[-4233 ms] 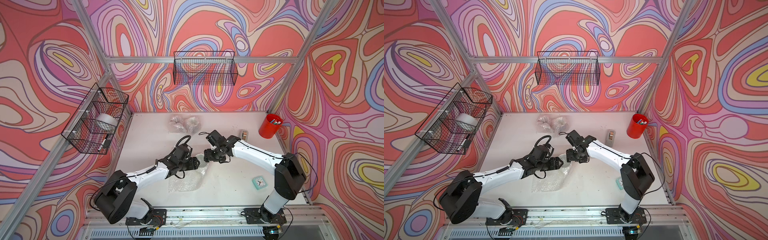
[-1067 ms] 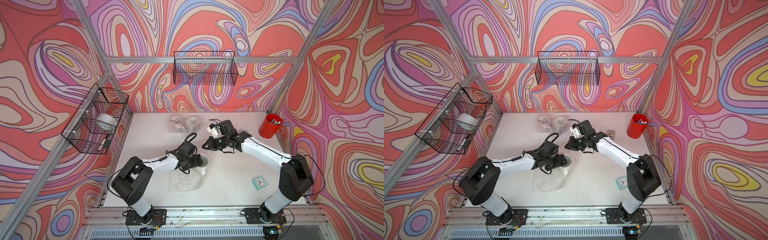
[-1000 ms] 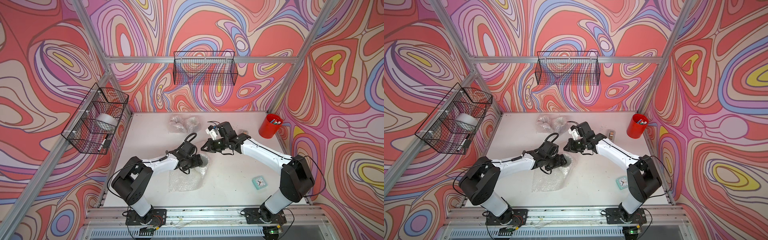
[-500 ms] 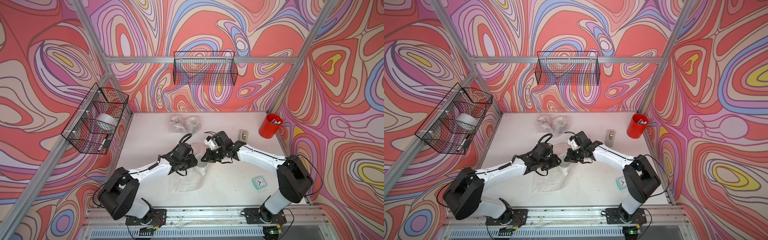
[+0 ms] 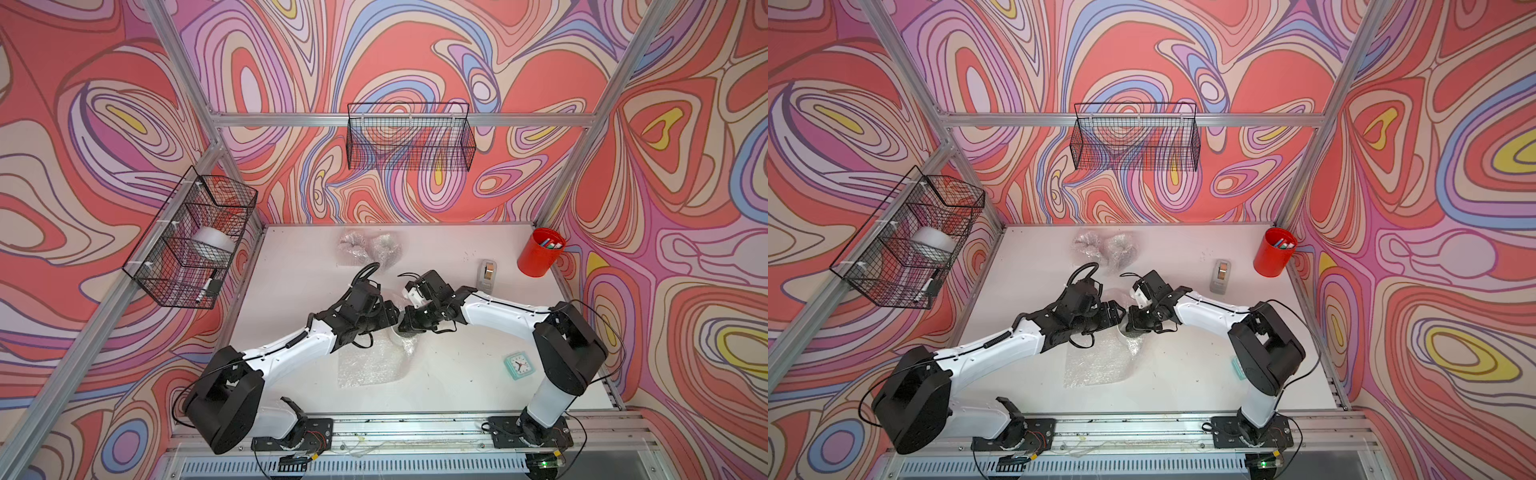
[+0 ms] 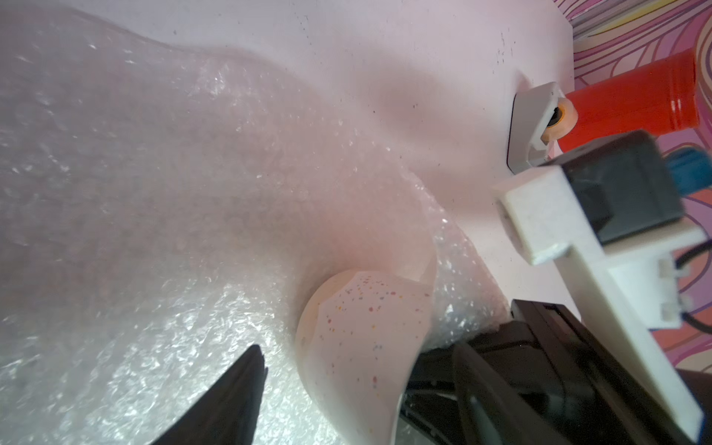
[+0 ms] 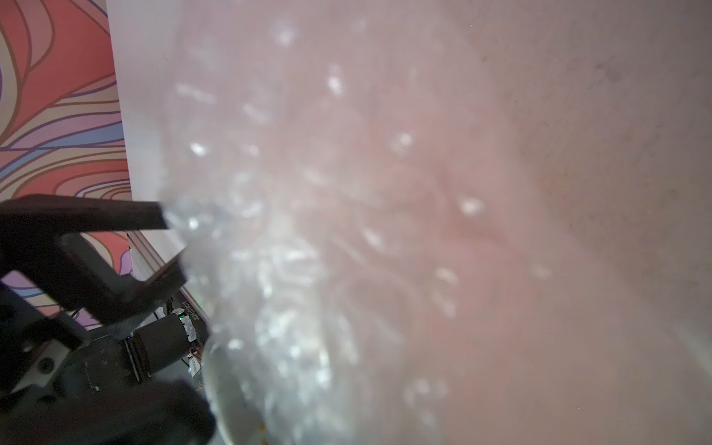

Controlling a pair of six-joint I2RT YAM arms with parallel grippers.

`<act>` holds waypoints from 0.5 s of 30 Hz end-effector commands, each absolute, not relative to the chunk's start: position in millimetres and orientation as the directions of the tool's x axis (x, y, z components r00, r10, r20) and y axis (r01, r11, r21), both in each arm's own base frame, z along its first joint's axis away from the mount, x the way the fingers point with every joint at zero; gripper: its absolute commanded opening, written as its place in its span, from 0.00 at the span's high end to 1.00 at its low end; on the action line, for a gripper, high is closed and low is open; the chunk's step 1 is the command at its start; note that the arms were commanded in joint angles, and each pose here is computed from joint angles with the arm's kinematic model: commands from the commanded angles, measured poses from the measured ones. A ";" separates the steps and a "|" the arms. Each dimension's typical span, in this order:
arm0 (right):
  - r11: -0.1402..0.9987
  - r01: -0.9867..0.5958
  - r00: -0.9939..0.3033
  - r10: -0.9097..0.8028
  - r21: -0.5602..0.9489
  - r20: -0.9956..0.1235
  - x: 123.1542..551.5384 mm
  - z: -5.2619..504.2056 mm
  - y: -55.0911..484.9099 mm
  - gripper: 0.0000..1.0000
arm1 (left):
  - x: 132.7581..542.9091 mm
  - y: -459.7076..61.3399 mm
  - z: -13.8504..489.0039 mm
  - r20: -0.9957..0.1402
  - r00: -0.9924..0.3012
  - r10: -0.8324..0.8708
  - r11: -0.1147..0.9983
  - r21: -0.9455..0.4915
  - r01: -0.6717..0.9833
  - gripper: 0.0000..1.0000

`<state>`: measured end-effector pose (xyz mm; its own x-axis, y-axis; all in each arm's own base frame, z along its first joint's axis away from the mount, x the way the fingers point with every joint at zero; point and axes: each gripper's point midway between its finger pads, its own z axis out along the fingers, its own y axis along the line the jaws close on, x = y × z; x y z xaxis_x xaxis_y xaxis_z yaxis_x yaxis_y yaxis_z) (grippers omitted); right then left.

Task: Wrap mugs in bubble wrap
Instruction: Wrap the mug in bubble wrap.

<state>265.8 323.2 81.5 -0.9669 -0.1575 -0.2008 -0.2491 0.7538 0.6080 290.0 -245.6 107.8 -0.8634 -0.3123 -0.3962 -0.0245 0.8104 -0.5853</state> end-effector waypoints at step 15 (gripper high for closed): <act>0.678 -0.356 -0.921 -0.137 0.644 -0.365 271.3 147.2 331.3 0.80 | 290.4 -254.3 69.5 -0.336 -0.894 -0.296 0.818 -0.573 -0.055 0.23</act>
<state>267.0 322.4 104.2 -0.9583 -0.1489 -0.2438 -0.2713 0.7414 0.6138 296.4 -251.1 77.4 -0.8813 -0.3044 -0.3613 -0.0513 0.8219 -0.5673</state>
